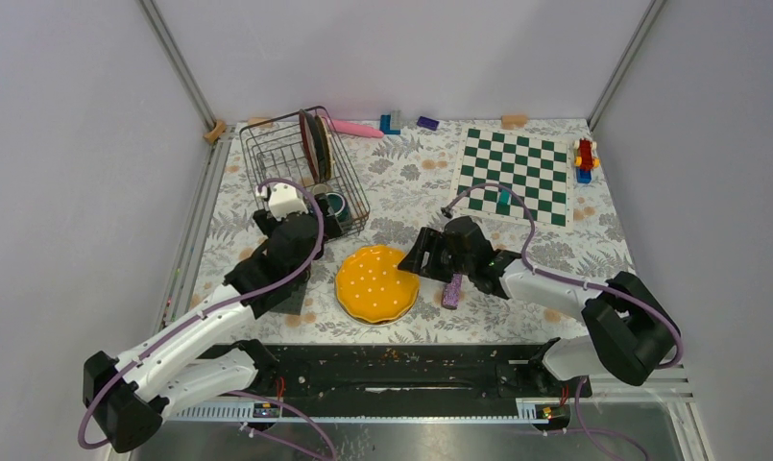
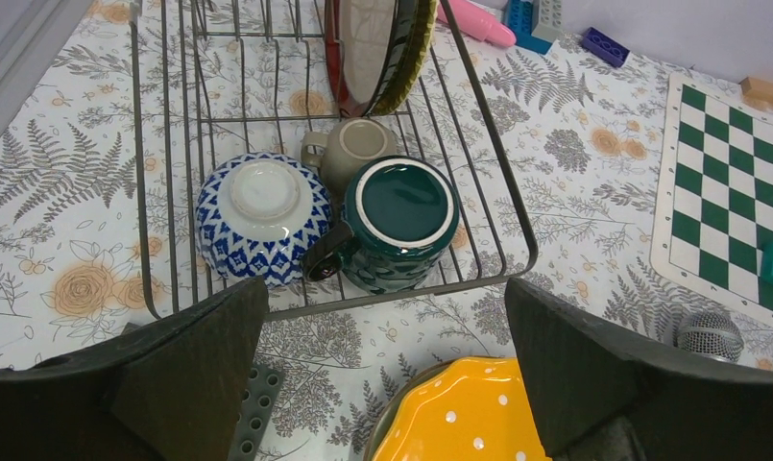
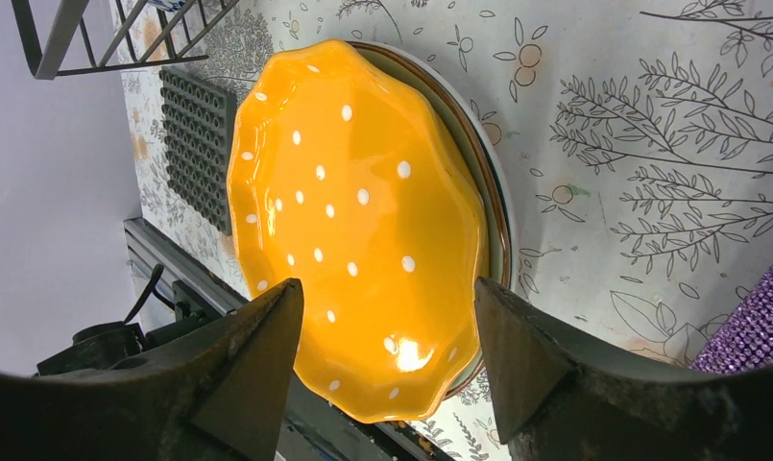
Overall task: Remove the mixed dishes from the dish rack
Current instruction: Place the plate at the center of the board.
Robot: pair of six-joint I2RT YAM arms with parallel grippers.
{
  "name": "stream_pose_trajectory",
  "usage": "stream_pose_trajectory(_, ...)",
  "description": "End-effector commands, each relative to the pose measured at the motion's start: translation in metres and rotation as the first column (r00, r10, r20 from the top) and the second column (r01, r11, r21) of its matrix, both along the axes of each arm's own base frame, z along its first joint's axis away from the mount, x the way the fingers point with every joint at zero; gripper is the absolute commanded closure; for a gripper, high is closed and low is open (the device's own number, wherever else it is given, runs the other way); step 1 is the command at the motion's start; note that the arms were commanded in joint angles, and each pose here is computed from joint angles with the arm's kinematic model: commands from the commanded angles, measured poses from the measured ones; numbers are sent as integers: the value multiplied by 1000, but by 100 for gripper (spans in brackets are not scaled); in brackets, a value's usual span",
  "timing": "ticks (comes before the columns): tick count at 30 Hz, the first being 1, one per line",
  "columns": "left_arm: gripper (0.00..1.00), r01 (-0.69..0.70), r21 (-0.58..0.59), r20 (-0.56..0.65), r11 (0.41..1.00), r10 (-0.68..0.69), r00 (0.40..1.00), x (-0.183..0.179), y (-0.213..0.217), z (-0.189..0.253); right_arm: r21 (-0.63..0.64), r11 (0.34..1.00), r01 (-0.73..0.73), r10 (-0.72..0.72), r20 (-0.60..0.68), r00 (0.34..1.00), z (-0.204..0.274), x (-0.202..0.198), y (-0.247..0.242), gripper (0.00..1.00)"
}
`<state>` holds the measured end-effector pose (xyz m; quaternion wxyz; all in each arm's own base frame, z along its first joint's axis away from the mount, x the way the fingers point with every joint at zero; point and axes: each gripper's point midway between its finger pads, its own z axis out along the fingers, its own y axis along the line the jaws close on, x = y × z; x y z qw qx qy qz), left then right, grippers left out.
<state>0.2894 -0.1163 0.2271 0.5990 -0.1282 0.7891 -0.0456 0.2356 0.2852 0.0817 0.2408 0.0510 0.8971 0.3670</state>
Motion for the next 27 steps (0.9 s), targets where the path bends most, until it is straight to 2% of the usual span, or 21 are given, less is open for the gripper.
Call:
stream_pose_trajectory(1,1,-13,-37,18,999,14,1000,7,-1,9,23,998,-55,54,40,998,15,4,15,26)
stream_pose_trajectory(6,1,-15,-42,7,999,15,1000,19,1,11,3,998,-57,57,53,997,17,7,14,18)
stream_pose_trajectory(10,1,-22,-68,-10,997,21,1000,37,7,18,-32,999,-23,27,111,993,29,11,2,1)
stream_pose_trajectory(18,1,-7,-170,5,985,8,1000,98,28,55,-73,990,118,-95,262,960,54,12,-42,0)
stream_pose_trajectory(27,1,-50,-203,-113,978,28,993,186,52,53,-45,953,300,-250,442,862,74,3,-103,0)
